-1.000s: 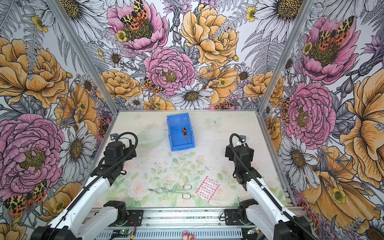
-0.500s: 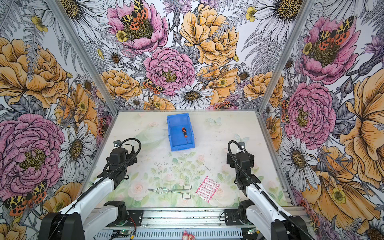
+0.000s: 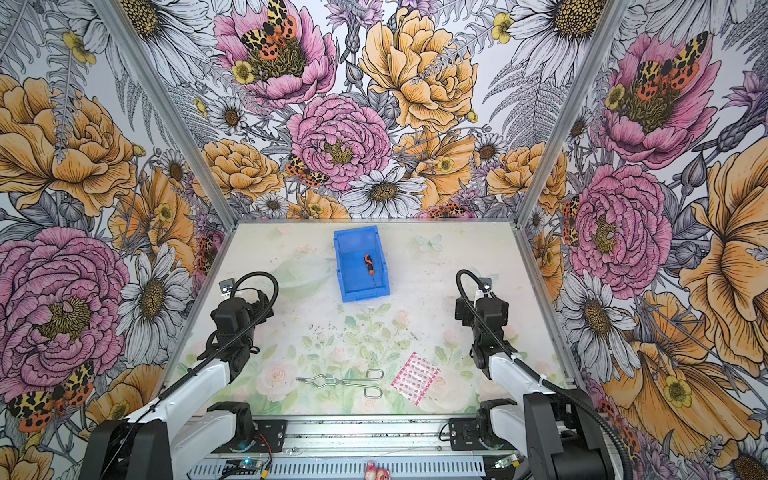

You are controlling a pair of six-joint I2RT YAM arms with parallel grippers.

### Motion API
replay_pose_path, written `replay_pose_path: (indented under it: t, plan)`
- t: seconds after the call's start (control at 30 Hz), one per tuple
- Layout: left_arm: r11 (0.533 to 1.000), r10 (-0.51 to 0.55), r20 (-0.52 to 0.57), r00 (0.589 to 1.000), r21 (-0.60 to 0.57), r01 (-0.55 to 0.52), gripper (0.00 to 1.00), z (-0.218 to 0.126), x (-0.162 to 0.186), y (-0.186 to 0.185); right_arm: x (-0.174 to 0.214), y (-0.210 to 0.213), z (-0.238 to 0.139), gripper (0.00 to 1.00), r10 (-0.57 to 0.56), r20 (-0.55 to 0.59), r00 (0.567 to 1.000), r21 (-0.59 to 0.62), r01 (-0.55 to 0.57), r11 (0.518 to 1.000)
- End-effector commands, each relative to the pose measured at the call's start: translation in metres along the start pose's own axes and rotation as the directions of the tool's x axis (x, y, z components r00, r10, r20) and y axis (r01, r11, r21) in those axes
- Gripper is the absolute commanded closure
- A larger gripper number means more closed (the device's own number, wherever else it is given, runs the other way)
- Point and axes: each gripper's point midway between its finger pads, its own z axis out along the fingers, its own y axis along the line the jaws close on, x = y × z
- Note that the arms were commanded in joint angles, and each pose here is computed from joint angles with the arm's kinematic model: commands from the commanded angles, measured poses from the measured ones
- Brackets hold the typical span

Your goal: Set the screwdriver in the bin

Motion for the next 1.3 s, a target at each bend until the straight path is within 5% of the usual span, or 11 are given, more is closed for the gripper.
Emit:
replay_pose_path:
  t: [0.0,0.77,0.9,1.0,1.27]
  plan:
    - [0.999,-0.032,0.066,0.997,0.041,0.029,0.01,0.008,-0.016,-0.008,-0.038,0.005,0.007,0.01,0.023,0.111,0.994,-0.037,-0.019,0.999]
    - [0.986,-0.078,0.126,0.989,0.158,0.058,0.01,0.054,-0.038,-0.026,-0.052,0.016,0.052,0.00,0.027,0.058,0.998,-0.129,-0.019,0.991]
    - [0.987,-0.061,0.165,0.984,0.157,0.035,0.01,0.058,-0.033,-0.026,-0.053,0.020,0.062,0.01,0.007,0.063,0.998,-0.147,0.002,0.989]
    - [0.965,0.061,0.203,0.977,0.236,-0.110,0.01,0.062,-0.020,-0.064,-0.045,0.002,0.061,0.00,0.072,0.123,0.990,-0.088,-0.061,0.994]
    - [0.978,0.040,0.184,0.982,0.195,-0.077,0.01,0.063,-0.019,-0.055,-0.039,0.004,0.059,0.00,0.066,0.149,0.987,-0.096,-0.052,0.994]
